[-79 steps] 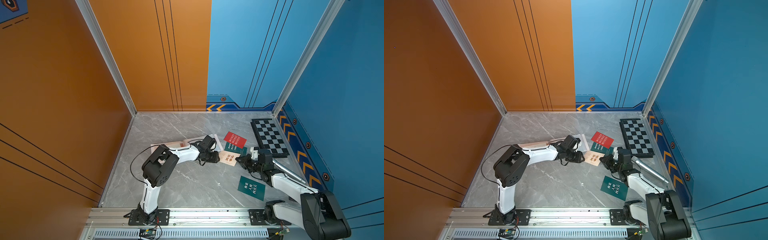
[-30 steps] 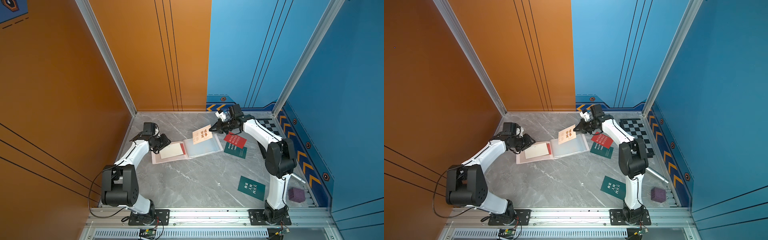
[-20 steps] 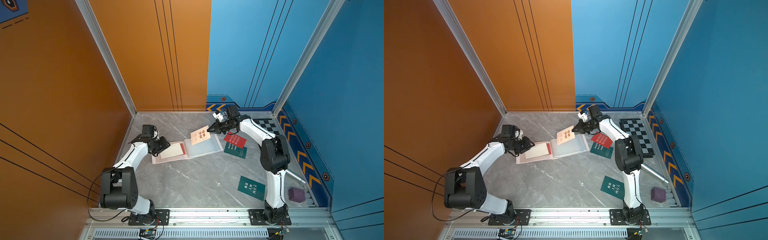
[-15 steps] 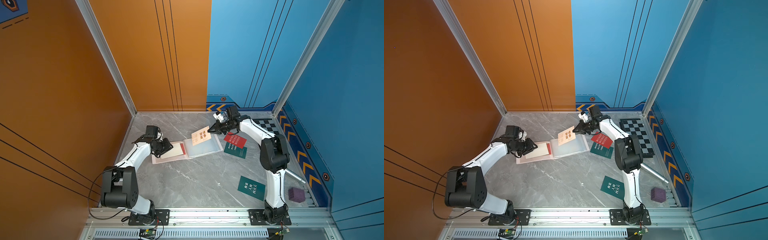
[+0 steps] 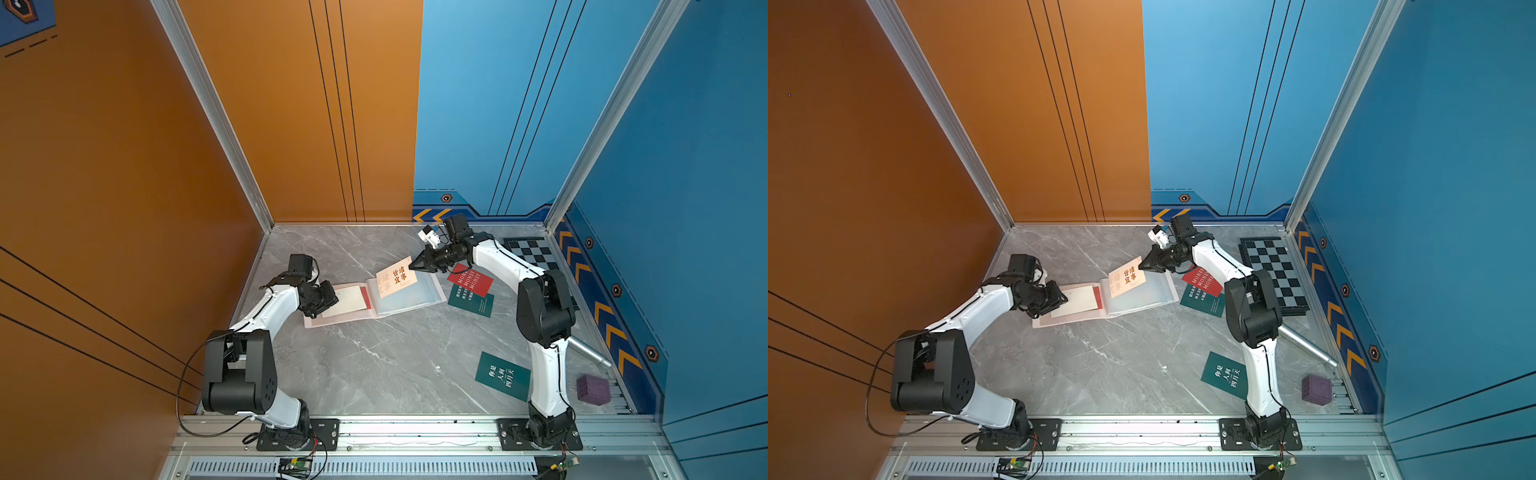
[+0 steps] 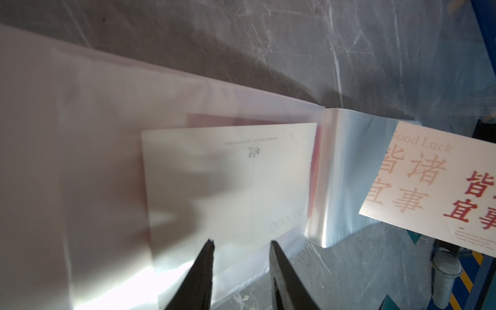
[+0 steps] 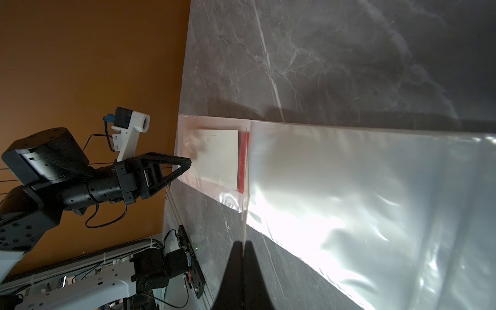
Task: Place the photos into the photo albums
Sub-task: Insert the photo into the photo album.
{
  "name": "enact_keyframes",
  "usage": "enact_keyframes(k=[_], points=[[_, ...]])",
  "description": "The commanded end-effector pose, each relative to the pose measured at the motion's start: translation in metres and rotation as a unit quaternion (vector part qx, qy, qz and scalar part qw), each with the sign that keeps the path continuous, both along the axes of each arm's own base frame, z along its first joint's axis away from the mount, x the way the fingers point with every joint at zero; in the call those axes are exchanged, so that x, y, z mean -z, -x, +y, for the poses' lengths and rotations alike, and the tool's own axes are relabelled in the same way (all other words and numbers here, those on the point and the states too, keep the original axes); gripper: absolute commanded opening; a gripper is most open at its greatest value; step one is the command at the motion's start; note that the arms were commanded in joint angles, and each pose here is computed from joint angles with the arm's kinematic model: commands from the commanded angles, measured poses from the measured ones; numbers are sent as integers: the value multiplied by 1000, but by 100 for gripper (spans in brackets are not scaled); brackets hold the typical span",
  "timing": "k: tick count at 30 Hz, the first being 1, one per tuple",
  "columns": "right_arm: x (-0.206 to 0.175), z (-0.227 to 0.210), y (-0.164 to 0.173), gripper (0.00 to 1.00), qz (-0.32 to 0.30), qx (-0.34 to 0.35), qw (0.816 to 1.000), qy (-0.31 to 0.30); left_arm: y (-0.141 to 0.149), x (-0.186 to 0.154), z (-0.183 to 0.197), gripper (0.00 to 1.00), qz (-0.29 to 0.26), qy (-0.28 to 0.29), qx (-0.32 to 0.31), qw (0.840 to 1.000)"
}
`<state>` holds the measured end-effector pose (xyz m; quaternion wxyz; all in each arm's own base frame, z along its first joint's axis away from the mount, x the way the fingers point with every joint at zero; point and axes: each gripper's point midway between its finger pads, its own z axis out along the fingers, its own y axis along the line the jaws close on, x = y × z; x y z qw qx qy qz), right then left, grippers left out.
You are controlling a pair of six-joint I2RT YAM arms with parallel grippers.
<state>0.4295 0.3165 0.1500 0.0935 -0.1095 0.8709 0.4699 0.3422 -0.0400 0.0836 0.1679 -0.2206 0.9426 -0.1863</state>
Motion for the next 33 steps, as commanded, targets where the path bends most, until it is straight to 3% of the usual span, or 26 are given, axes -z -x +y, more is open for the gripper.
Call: enact_keyframes(k=[1,13,33], points=[[12,12,8,0,17,-23,1000,-2,27,15,19,36,38,-25,-14,999],[46,22,13,0,61,-14,998,22,44,48,36,35,90,-37,-28,995],[64,56,14,0,82,-26,996,24,45,46,35,35,84,-35,-25,996]])
